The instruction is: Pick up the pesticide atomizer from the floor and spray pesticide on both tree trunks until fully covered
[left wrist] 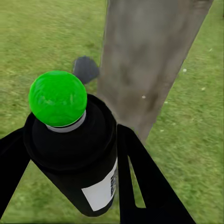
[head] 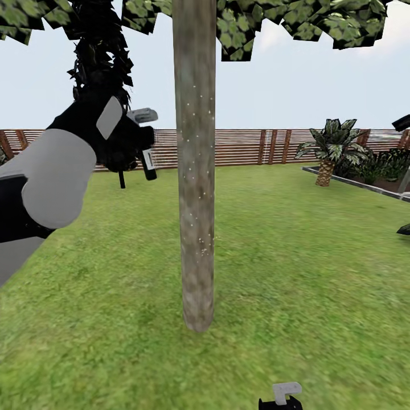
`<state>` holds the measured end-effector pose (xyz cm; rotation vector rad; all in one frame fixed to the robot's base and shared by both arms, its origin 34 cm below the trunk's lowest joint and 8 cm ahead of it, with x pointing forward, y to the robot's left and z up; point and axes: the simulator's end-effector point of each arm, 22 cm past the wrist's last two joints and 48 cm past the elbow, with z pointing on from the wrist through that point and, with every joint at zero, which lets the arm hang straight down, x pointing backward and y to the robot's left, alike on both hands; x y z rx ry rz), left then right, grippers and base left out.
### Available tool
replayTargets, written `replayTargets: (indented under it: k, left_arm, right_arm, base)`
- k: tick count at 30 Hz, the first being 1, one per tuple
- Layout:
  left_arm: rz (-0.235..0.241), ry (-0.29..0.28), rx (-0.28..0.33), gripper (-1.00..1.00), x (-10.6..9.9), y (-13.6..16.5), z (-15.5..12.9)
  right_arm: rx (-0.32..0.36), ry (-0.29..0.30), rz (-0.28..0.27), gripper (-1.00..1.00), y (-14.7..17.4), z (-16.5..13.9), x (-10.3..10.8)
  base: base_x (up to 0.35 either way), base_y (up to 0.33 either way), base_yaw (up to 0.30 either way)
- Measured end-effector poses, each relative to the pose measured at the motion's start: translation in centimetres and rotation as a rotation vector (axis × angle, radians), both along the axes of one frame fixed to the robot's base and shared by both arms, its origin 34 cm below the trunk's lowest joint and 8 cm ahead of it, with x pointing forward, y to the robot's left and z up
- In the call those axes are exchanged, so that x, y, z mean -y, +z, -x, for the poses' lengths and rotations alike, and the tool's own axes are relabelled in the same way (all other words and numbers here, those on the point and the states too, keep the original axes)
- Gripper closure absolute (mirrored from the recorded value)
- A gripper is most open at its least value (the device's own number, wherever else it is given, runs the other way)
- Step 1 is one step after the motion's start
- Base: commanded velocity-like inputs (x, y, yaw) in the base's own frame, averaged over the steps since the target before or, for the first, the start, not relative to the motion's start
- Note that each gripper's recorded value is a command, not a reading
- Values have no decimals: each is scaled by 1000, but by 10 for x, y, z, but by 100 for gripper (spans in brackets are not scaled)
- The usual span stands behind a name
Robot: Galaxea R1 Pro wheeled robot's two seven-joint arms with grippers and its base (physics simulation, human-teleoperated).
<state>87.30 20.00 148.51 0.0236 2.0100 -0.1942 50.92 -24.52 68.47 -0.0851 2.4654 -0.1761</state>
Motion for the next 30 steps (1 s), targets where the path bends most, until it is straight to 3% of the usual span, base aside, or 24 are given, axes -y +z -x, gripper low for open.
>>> replayTargets:
  k: [5, 7, 11, 14, 21, 25, 30]
  left_arm:
    - [0, -6, -79, 100, 0, -35, -2]
    - [3, -30, -128, 100, 14, -56, -2]
    - [-11, -92, -142, 100, 60, -79, -1]
    - [-22, -107, -153, 100, 71, -87, 0]
    - [-25, -111, -139, 100, 76, -100, -5]
    - [-20, -108, -152, 100, 76, -129, -9]
    - [-15, -99, -218, 100, 71, -192, -8]
  right_arm:
    - [0, 0, 0, -100, 0, 0, 0]
    - [0, 0, 0, -100, 0, 0, 0]
    - [0, 0, 0, -100, 0, 0, 0]
    - [0, 0, 0, -100, 0, 0, 0]
    - [0, 1, -1, -100, 0, 0, -1]
    - [0, 1, -1, -100, 0, 0, -1]
    - [0, 0, -1, -100, 0, 0, -1]
  base:
    - [0, 0, 0]
    - [0, 0, 0]
    - [0, 0, 0]
    - [0, 0, 0]
    - [0, 0, 0]
    - [0, 0, 0]
    - [0, 0, 0]
